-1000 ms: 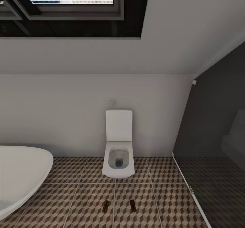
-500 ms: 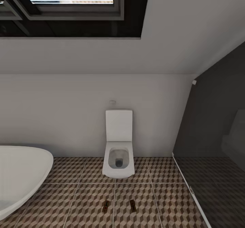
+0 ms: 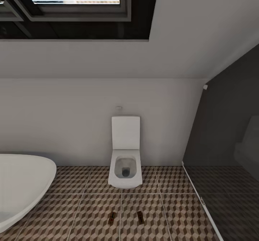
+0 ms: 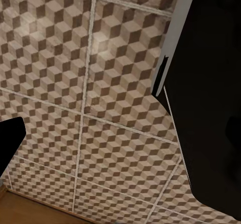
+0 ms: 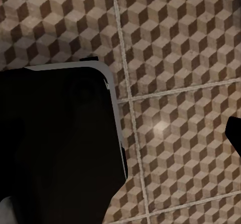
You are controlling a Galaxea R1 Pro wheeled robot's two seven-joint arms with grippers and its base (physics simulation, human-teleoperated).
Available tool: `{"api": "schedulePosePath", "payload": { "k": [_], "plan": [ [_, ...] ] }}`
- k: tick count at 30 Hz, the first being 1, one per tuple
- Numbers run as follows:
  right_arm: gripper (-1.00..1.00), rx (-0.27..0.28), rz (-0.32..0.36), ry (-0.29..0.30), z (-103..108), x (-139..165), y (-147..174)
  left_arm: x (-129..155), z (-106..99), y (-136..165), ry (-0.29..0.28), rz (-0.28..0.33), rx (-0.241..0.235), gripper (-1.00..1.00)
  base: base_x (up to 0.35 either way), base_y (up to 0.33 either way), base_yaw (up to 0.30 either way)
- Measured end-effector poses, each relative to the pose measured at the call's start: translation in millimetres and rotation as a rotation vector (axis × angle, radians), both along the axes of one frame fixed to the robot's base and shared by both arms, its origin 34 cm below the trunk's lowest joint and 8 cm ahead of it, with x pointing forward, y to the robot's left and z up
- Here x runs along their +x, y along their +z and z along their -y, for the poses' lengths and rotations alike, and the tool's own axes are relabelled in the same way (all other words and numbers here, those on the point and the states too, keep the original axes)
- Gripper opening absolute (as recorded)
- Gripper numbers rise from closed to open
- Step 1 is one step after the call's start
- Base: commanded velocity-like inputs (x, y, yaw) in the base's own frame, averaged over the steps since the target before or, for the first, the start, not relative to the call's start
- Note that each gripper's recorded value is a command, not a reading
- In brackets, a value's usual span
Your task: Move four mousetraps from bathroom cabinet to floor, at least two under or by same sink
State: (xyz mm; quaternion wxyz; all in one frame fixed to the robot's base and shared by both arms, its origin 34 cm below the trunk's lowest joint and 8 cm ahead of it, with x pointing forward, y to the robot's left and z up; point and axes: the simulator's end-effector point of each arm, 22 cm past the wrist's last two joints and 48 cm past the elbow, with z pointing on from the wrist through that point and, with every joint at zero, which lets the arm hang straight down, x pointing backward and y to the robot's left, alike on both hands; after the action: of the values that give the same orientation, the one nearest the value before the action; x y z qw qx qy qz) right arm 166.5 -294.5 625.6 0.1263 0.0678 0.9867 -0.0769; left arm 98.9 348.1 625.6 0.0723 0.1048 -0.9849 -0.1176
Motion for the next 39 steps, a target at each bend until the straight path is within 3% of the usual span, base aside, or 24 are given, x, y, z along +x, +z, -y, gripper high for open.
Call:
{"api": "schedulePosePath", "payload": {
  "k": [39],
  "plan": [
    [1.00,0.000,0.000,0.000,0.2,0.0,0.0,0.0,0.0,0.0,0.000,0.000,0.000,1.00,0.000,0.000,0.000]
  ]
}}
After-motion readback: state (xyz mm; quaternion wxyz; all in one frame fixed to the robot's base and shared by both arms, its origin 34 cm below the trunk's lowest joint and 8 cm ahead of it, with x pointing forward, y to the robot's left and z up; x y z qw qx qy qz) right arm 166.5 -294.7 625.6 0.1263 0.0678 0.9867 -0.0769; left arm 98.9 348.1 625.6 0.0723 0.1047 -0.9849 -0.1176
